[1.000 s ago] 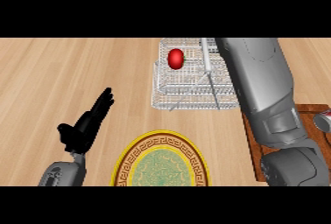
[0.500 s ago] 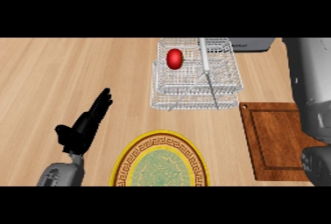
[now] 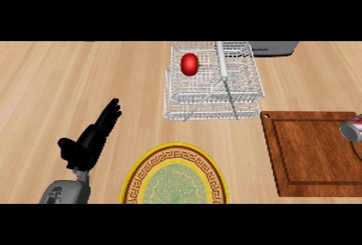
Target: Pick the tomato from the cutting board and place it in the tiered basket
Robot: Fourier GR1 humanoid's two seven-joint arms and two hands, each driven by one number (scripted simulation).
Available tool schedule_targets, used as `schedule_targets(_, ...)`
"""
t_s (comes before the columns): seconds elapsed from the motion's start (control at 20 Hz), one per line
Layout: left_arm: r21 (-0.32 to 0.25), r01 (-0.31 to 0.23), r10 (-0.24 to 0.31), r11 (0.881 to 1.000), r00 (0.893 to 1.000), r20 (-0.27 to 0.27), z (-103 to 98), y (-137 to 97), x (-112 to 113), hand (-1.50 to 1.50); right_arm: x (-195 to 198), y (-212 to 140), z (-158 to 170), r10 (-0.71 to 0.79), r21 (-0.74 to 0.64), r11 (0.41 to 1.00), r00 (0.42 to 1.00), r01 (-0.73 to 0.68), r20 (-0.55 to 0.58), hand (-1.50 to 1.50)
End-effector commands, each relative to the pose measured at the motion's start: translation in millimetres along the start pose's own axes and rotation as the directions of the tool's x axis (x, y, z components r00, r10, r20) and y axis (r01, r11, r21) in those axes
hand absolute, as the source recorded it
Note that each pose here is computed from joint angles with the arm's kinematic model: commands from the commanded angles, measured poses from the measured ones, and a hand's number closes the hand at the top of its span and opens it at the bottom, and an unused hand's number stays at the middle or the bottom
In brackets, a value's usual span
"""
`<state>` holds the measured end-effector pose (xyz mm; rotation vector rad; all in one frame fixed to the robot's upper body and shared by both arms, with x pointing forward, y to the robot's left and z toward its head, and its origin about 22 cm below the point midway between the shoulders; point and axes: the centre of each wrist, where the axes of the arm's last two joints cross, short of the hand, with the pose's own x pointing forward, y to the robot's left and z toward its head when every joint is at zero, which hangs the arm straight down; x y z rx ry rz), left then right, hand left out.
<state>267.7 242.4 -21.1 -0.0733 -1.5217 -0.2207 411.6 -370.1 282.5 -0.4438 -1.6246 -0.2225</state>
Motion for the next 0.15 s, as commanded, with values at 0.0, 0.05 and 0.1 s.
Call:
schedule_targets(0.0,0.026,0.007,-0.007,1.000,1.000,0.016,-1,3,-6,0.00,-28,-87,7,0.006,0.010,1.000,1.000,-0.006,0.016,-1.50)
schedule_targets(0.05,0.011,0.003,-0.003,1.000,1.000,0.000,1,-3,-8,0.00,-22,-100,6,0.007,0.016,1.000,1.000,-0.007,0.017,-1.50)
schedule_targets(0.1,0.008,-0.001,0.001,1.000,1.000,0.018,-16,-14,12,0.00,-28,-112,4,0.020,0.012,1.000,1.000,-0.021,0.023,-1.50)
